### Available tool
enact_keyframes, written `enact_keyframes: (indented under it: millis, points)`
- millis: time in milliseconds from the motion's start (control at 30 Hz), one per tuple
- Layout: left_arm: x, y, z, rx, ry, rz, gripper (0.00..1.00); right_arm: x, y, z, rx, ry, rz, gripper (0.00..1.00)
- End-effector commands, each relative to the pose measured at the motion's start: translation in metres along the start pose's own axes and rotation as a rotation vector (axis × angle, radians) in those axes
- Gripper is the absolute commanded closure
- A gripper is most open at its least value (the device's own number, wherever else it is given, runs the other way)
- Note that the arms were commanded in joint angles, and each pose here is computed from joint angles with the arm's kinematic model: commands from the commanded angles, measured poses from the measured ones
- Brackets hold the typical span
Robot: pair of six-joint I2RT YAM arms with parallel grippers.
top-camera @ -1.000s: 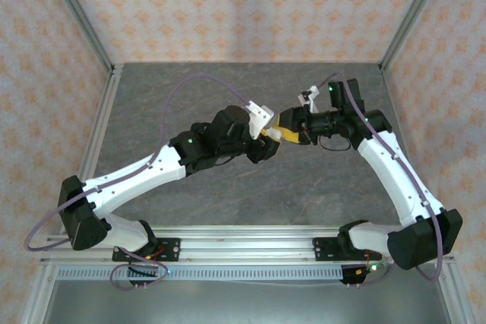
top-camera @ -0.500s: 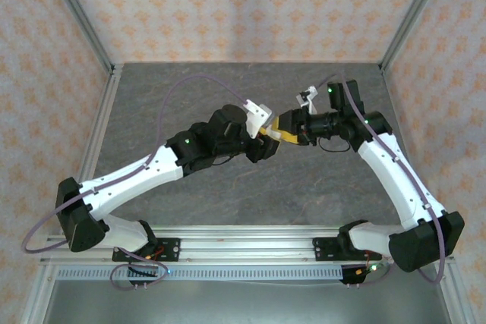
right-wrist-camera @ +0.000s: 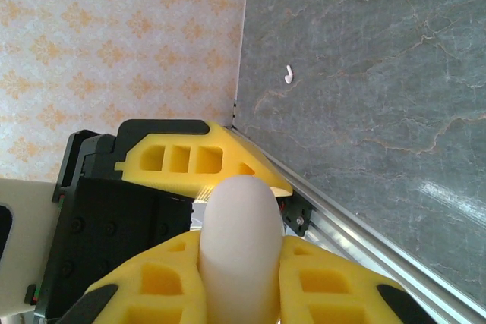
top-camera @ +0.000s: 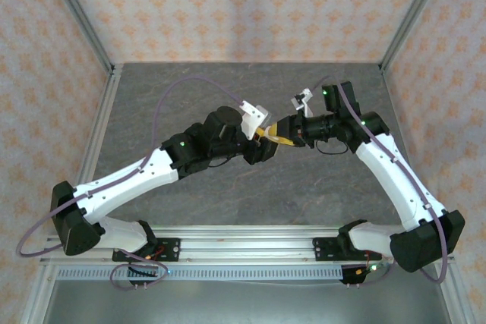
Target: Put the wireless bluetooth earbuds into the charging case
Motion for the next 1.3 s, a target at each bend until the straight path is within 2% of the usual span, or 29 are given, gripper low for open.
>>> enact_keyframes:
  millis: [0,100,167,300,433,600,900,1267]
  points:
    - [0.011,0.010,0.019,0.076,-0.076,0.032,0.35,0.003,0.014,0.007,0.011,-0.046,0.058,0.97]
    - [0.016,0.022,0.037,0.074,-0.159,0.121,0.21,0.008,0.017,0.010,-0.008,-0.091,0.085,1.00]
    - [0.019,0.030,0.052,0.042,-0.225,0.190,0.16,0.013,0.019,0.011,-0.011,-0.125,0.108,1.00]
    - [0.032,0.031,0.083,-0.144,-0.331,0.261,0.15,0.015,0.041,0.021,0.063,-0.178,0.195,1.00]
    - [0.044,0.023,0.101,-0.276,-0.361,0.287,0.17,0.021,0.067,0.027,0.181,-0.200,0.267,1.00]
    - [0.061,0.009,0.103,-0.406,-0.344,0.314,0.21,0.026,0.100,0.038,0.313,-0.213,0.346,1.00]
    - [0.084,0.000,0.104,-0.516,-0.352,0.329,0.30,0.015,0.125,0.047,0.385,-0.144,0.381,1.00]
    - [0.104,-0.006,0.098,-0.588,-0.321,0.331,0.61,0.007,0.129,0.047,0.402,-0.086,0.379,1.00]
Point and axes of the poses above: each hand's point on the last joint's axis, 136 mm out from that joint toward the fingers, its own z axis back along the fingers, its own y axis along the line the jaws close on, x = y × z, the point moved 6 cm from there along z, back along the fingers, and after that the axes turned 1 degree about -z, right-handed, at the moved point
